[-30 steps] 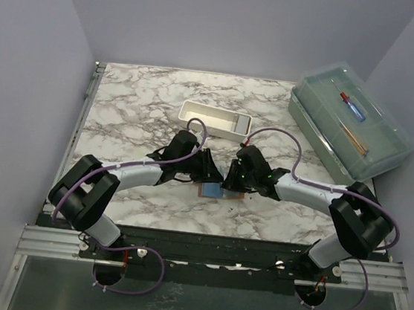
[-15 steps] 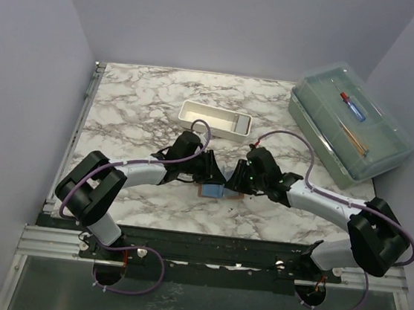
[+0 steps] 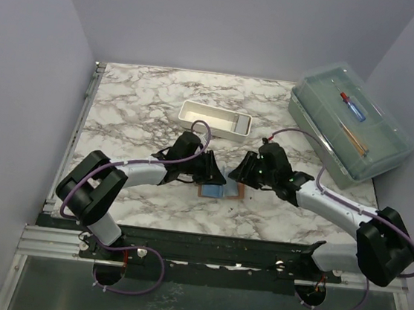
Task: Put the credit cards into the card holder
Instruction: Turn over the card holder at the center of the board.
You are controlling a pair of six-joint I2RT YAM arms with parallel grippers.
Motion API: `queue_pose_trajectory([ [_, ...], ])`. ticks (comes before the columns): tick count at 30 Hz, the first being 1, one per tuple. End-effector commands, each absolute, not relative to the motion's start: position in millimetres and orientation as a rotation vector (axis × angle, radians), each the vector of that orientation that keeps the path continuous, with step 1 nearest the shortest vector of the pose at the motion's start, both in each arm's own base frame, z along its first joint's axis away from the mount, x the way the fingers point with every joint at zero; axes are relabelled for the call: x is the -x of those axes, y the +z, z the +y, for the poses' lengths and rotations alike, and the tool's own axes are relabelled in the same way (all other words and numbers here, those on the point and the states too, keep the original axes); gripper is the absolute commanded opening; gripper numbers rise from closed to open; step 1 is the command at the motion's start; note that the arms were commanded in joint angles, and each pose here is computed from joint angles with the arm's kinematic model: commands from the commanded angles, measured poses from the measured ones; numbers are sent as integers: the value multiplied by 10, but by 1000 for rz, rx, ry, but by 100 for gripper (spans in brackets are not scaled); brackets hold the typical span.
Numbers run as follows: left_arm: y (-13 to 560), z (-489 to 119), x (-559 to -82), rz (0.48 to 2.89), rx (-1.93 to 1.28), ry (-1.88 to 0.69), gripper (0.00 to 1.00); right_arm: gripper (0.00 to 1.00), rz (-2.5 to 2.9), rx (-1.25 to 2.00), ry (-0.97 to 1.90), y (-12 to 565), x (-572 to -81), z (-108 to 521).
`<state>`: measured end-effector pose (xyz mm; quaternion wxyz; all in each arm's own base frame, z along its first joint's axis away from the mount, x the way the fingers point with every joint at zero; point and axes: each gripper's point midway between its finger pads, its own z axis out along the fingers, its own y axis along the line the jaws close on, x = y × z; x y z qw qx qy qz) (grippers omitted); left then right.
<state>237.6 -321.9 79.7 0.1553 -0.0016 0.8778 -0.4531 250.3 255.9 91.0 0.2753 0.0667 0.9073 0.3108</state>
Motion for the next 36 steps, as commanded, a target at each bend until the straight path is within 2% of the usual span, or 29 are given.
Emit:
queue_pose_trajectory([
  [1,737,-3208,-2367,2511,-10,-1285,31,47,2394,-204,885,1102,-2737,2665],
  [10,703,-3190,-2355,2515,-8,-1276,25,45,2401,-173,861,1018,-2963,2784],
  [28,712,-3191,-2362,2510,-5,-1276,24,25,2465,-165,806,749,-2969,2775],
  [33,754,-3166,-2354,2496,-3,-1277,39,15,2471,-173,781,708,-2938,2719],
  [36,756,-3121,-2368,2498,14,-1267,45,12,2482,-178,767,670,-2917,2692],
])
